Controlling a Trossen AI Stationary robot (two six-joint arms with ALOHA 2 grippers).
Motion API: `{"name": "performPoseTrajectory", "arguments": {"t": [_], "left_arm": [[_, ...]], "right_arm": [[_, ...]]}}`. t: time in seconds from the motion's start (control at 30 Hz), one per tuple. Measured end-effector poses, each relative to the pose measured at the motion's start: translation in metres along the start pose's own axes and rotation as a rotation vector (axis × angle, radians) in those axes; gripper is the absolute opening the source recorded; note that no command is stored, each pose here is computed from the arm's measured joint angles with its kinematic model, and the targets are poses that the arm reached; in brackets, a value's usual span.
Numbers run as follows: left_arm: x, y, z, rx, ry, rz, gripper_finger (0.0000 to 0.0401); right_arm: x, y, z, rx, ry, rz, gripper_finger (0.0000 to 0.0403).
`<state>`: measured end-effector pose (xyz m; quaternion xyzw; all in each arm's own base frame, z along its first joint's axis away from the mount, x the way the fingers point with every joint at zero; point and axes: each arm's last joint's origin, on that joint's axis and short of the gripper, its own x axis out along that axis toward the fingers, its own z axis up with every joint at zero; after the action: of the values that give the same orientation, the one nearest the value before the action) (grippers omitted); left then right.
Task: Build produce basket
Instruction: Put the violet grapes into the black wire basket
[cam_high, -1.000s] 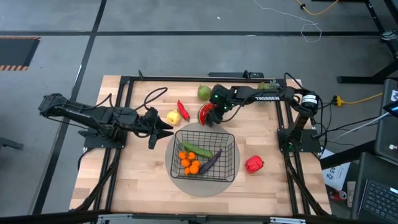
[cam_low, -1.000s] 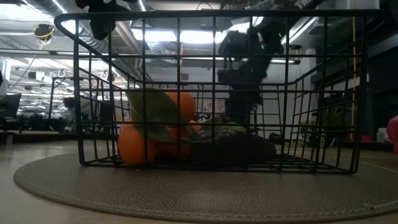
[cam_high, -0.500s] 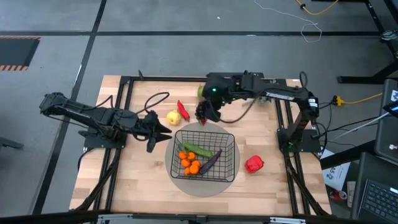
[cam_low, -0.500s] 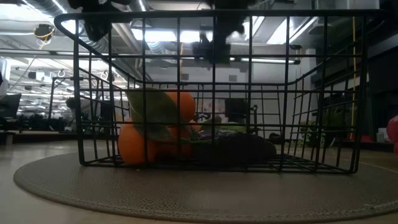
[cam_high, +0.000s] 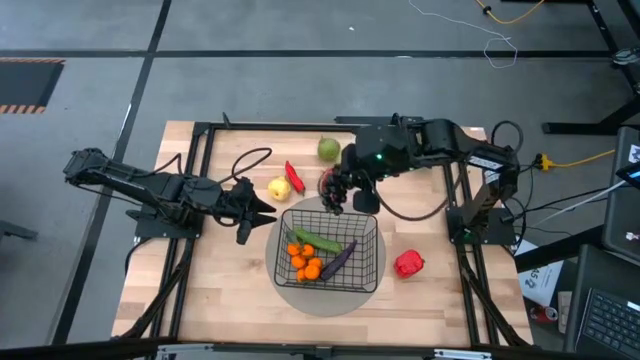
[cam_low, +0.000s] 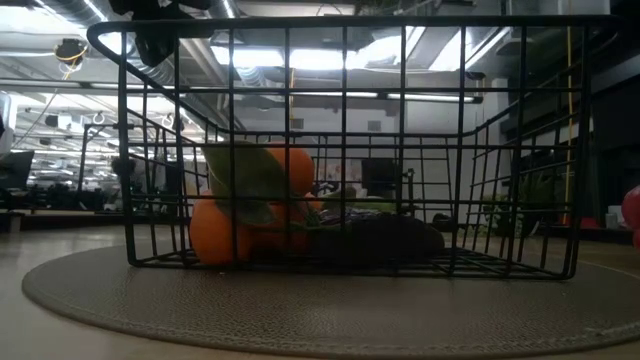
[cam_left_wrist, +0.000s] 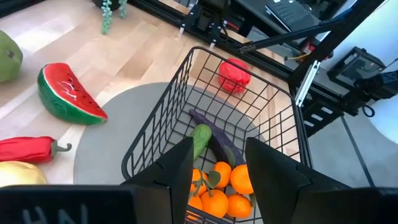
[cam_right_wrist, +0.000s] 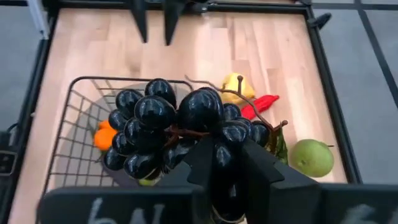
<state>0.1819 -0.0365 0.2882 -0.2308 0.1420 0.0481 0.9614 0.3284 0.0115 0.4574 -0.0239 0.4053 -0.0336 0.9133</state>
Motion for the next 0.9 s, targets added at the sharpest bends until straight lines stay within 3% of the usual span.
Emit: {"name": "performPoseTrajectory", "arguments": {"t": [0.23, 0.77, 0.9], "left_arm": [[0.0, 0.0, 0.0, 0.0, -0.001, 0.0, 0.0141], [0.0, 0.0, 0.0, 0.005, -0.001, 0.001, 0.0141], [0.0, 0.0, 0.0, 0.007, -0.001, 0.001, 0.0141]], "right_arm": [[-0.002, 0.016, -0.001, 0.048, 0.007, 0.067, 0.0087], [-0.005, 0.032, -0.001, 0.012, 0.002, 0.205, 0.0094], [-0.005, 0.036, 0.001, -0.056, -0.022, 0.213, 0.0113]]}}
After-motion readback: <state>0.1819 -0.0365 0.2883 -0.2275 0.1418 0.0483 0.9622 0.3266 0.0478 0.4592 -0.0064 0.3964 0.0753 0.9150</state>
